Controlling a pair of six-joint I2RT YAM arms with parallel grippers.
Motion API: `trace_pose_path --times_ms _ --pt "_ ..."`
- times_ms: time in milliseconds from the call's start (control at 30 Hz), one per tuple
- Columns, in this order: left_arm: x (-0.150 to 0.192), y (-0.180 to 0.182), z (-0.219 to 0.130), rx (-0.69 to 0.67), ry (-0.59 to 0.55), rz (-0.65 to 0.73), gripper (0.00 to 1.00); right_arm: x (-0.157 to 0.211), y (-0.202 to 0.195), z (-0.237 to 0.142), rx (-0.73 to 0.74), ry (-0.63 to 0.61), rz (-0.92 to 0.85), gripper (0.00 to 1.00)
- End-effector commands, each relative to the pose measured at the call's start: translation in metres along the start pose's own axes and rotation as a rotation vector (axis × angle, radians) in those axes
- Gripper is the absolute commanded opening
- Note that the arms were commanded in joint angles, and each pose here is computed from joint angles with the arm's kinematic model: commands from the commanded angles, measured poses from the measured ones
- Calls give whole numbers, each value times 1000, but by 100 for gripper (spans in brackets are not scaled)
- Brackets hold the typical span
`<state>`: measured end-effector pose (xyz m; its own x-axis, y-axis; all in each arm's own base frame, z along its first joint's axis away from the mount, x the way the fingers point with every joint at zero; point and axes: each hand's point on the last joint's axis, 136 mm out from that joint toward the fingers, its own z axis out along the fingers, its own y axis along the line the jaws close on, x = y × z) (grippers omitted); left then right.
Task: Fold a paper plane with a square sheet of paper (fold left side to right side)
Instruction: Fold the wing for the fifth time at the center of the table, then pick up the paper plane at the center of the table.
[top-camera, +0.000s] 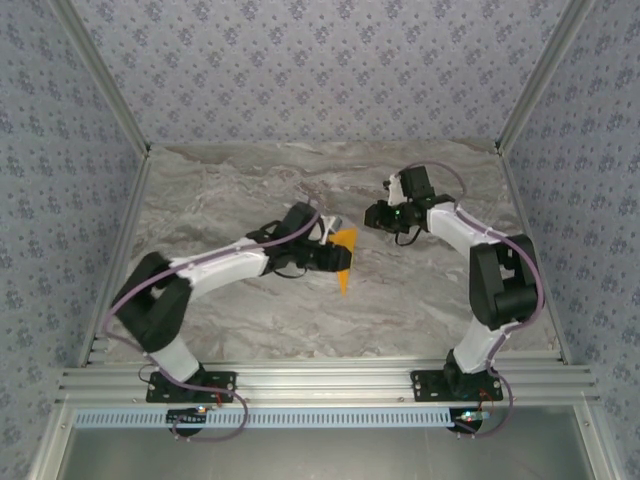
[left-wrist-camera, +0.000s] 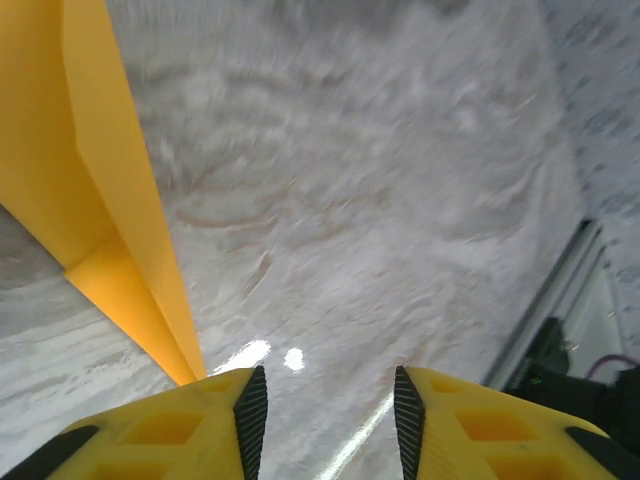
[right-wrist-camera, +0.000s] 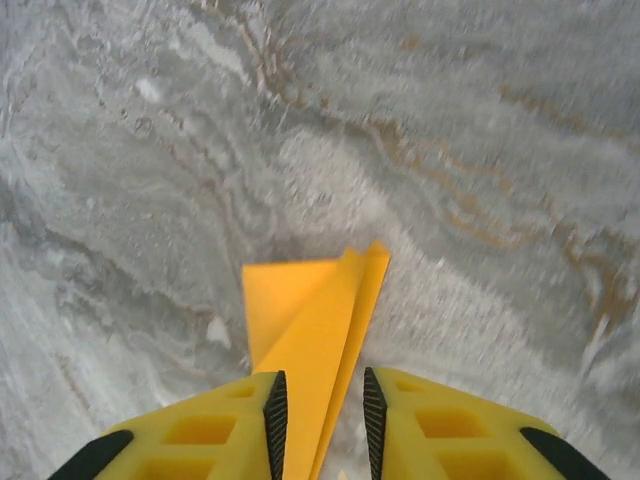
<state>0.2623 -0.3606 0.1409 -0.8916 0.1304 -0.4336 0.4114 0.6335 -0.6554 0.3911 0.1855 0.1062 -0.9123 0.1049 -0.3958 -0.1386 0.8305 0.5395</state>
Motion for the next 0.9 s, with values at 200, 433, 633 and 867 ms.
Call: trace_pose_path --times_ms 200,433,633,867 --pt "3 62 -98 -367 -265 -2 54 68 22 15 291 78 -118 65" --pt "16 76 -114 -389 -308 -40 57 85 16 41 400 139 -132 59" --pt "17 80 -117 -415 -310 -35 57 77 40 35 361 121 -165 12" --pt "17 85 -123 -455 -326 -37 58 66 103 -6 32 87 -243 0"
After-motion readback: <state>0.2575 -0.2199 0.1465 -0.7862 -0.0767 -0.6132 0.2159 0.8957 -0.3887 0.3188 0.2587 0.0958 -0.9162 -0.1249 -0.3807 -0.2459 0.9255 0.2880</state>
